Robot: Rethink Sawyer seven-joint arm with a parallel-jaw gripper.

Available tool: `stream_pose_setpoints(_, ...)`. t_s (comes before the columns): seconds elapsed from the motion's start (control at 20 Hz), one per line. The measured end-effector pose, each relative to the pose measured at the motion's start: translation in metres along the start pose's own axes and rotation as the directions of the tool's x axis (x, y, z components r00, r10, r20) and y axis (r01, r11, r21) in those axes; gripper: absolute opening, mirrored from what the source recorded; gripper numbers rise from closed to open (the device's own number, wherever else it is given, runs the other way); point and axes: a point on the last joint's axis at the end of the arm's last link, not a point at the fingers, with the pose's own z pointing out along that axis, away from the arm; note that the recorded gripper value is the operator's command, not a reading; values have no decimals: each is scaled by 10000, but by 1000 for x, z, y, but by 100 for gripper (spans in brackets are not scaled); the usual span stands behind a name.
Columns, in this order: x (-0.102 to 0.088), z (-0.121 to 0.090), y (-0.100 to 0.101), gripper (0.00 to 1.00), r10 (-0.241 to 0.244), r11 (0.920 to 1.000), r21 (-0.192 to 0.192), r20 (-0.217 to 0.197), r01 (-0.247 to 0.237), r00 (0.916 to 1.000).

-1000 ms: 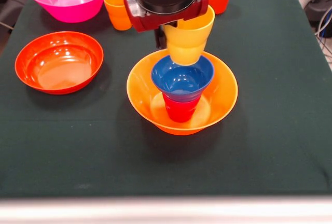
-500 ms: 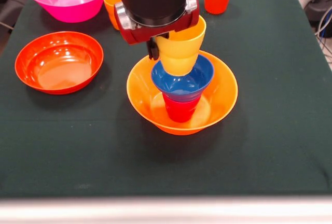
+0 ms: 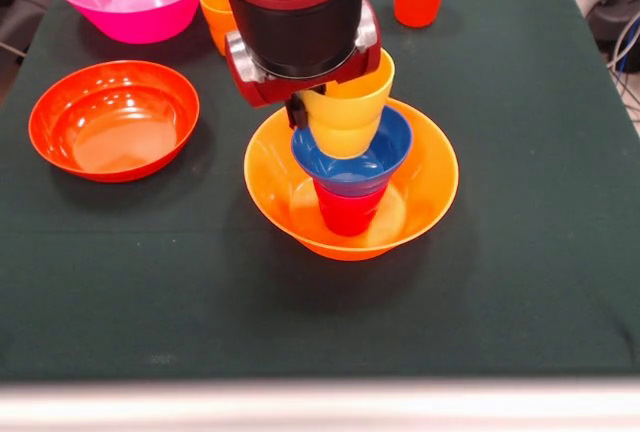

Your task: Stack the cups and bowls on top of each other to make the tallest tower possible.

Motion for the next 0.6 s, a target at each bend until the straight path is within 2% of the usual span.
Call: stream_pose_setpoints(0.6,-1,3,4,0,-44,10000,-15,-41,44,10000)
